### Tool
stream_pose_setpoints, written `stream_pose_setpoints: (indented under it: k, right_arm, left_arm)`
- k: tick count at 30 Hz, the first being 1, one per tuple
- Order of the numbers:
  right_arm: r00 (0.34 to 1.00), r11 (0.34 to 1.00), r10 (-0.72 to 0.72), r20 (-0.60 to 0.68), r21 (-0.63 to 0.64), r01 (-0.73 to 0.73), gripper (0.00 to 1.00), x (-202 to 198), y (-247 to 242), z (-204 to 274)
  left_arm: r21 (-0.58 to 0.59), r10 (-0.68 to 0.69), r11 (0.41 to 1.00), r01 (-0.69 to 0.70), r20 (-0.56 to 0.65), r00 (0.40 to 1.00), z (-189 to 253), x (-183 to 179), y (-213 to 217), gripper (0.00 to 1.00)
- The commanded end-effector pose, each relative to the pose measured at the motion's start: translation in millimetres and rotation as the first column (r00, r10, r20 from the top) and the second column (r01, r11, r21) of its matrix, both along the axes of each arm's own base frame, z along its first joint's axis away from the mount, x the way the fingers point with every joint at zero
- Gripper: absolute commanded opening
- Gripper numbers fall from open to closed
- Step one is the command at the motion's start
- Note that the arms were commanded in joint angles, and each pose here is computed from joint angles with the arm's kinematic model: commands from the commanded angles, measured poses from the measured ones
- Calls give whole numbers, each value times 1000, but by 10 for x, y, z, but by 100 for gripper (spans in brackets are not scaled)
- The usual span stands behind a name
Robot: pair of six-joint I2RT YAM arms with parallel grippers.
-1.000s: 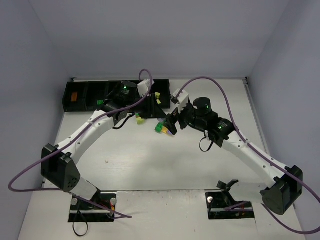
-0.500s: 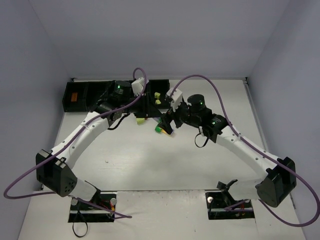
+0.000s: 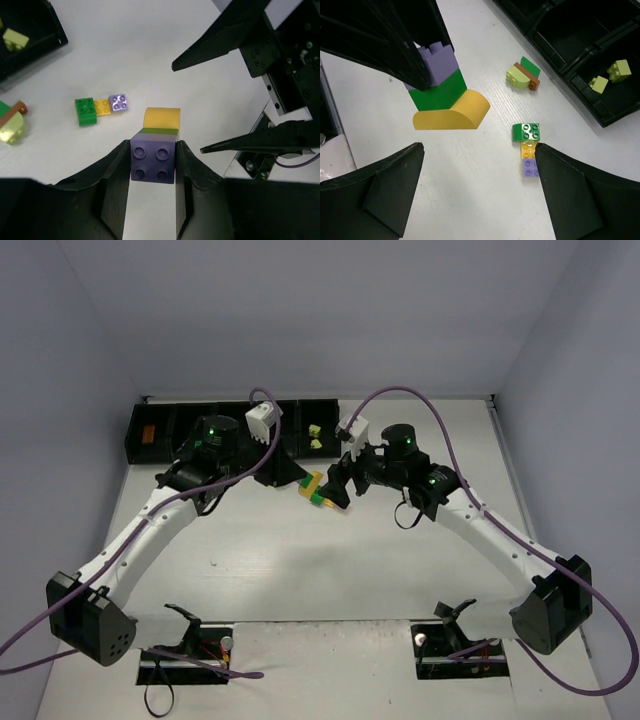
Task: Sort the legos into containers by color
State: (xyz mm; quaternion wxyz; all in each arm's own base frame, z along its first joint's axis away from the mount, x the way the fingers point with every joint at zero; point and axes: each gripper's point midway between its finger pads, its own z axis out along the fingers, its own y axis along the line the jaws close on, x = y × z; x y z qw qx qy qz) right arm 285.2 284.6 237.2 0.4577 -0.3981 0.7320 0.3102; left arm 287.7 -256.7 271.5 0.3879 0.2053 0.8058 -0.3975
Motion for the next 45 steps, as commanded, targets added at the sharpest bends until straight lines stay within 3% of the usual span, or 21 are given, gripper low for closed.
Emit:
stream_pose_setpoints:
  k: [1,5,10,18,32,40,45]
  right_arm:
    - [988,988,134,80,70,-140,89,-101,129,387]
    - [972,970,224,64,82,-229,89,-219,196,418]
    - [947,944,318,37,84,-320,89,-296,289,427]
    - [917,910,398,36,109,-400,88,-406,348,530]
    - [895,889,447,0,118,-443,65,-487,397,449]
    - [888,881,461,-4,127,-456,39,-512,406,455]
    - [885,879,465,-18,129,-459,3,-547,396,418]
  left_arm:
    - [-5,-100,994,108,336,937,554,-47,13,2]
    - [80,-183,983,165,490,852,654,-179,93,1]
    - [127,-311,949,288,533,787,648,-374,50,2]
    - [116,-402,908,403,515,757,579,-535,-34,2]
    - [90,-430,887,453,519,739,626,-626,-71,2]
    - [69,-443,877,475,496,747,576,-670,-88,2]
    - [68,-442,877,476,501,744,582,-673,-89,2]
